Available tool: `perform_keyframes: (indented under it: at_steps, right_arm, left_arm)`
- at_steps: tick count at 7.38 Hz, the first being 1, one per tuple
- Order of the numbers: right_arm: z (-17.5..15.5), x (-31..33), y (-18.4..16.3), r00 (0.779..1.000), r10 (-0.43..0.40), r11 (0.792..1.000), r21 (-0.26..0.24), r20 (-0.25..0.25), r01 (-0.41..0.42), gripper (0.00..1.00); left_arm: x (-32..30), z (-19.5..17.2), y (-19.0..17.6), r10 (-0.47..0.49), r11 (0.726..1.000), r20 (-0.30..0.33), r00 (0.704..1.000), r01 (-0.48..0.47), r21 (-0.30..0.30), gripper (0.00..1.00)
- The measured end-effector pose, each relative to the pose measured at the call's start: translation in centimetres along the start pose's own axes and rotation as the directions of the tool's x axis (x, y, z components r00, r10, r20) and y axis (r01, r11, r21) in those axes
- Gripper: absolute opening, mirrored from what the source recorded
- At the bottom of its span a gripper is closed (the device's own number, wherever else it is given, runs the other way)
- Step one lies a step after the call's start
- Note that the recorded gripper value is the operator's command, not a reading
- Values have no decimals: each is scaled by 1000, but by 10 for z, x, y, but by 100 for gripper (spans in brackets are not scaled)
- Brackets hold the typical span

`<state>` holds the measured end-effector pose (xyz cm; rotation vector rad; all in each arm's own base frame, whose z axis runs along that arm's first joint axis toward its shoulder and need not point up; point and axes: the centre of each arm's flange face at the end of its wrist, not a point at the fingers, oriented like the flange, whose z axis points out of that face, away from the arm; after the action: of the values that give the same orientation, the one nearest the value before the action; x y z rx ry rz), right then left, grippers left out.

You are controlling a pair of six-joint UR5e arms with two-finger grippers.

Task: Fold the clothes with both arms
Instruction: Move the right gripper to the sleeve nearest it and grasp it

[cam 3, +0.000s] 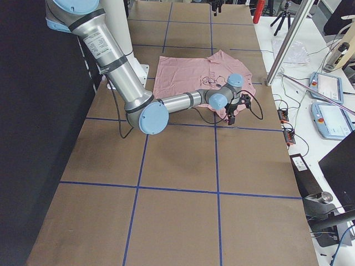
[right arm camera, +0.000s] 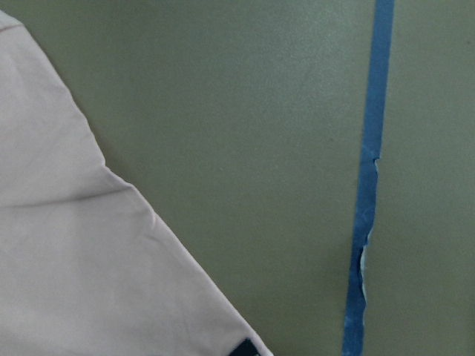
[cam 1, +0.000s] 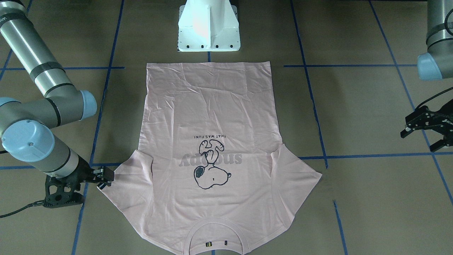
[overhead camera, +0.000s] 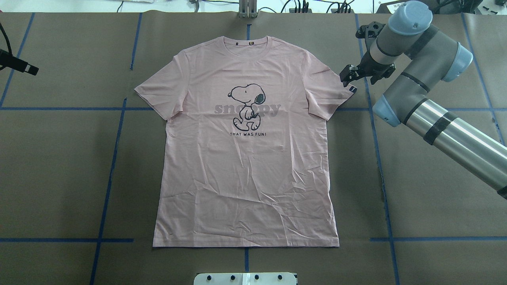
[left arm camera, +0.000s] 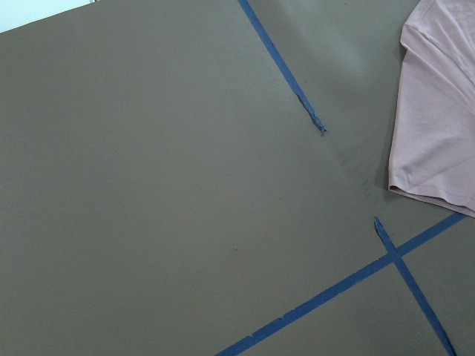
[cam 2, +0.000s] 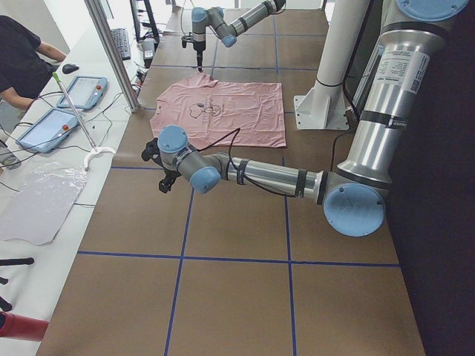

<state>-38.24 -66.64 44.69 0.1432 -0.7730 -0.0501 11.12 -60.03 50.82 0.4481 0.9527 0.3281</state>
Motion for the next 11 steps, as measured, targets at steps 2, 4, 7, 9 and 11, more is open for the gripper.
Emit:
perform_keyframes:
  at_steps: [2,4,7,9,11]
  right_arm:
    - [8,-3,0,1000,0,1000,-7,-12,0,96]
    - [12,-6,4,1000,-1,1000,-17,-11,1,95]
    - [21,-12,11,1000,-8,999,-35,-11,8,41]
    - [21,-13,12,1000,-10,999,-36,-9,10,28]
    - [19,-15,11,1000,-12,999,-32,-5,12,28]
  left_arm:
    - [1,-1,0,2,1000,0,1000,-2,2,100]
    - [0,0,2,3,1000,-1,1000,-3,0,100]
    - [-1,0,4,5,1000,-1,1000,-5,-2,100]
    - [-1,0,5,5,1000,-1,1000,-5,-3,100]
    - [-1,0,4,5,1000,-1,1000,-5,-3,100]
